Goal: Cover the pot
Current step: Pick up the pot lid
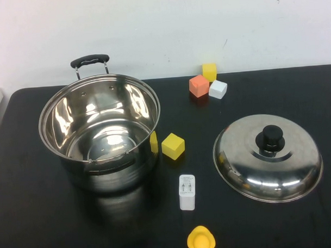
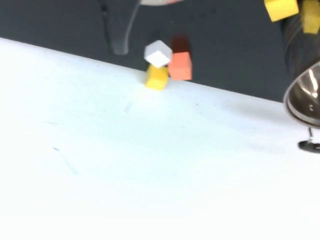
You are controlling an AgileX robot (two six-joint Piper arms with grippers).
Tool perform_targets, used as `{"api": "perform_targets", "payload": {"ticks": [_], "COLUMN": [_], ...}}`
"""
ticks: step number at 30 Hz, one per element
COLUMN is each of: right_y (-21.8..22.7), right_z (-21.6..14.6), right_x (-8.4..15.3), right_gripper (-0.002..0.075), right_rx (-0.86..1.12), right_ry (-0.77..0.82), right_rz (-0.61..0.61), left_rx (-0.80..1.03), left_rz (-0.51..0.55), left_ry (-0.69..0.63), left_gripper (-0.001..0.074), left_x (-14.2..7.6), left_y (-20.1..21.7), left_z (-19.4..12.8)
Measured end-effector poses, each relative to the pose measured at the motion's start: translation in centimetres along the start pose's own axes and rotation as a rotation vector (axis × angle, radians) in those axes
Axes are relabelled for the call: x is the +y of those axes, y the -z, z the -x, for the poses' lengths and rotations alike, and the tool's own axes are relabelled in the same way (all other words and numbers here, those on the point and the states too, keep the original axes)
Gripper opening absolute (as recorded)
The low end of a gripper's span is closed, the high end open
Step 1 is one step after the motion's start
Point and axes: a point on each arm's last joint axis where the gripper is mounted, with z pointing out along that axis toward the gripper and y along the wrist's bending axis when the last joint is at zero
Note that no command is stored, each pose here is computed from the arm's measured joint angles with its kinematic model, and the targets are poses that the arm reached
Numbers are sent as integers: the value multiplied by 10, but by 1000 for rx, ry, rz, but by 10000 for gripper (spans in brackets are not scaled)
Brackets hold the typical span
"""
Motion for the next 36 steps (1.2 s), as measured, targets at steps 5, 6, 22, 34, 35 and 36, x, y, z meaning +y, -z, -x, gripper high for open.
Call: {"api": "perform_targets", "payload": {"ticks": [5,6,22,34,35,36], "right_y": [-41,-49,-135,-156,-156,-156], "right_z": [-22,-28,-110,-139,-141,-143], "right_x": [23,27,49,48,47,47], "right_gripper": [533,535,492,479,478,477], "right_rx": [-18,-32,-14,68,75,82], "right_ry": [36,47,93,60,58,56], "right_rz": [40,48,14,-67,-74,-80], "left_rx": [0,0,0,0,0,0], "left_rz": [0,0,0,0,0,0], "left_ry": [0,0,0,0,0,0], "left_gripper": [-2,-2,-2,-2,-2,-2], "left_x": [0,0,0,0,0,0], "left_y": [0,0,0,0,0,0], "left_z": [0,0,0,0,0,0]}}
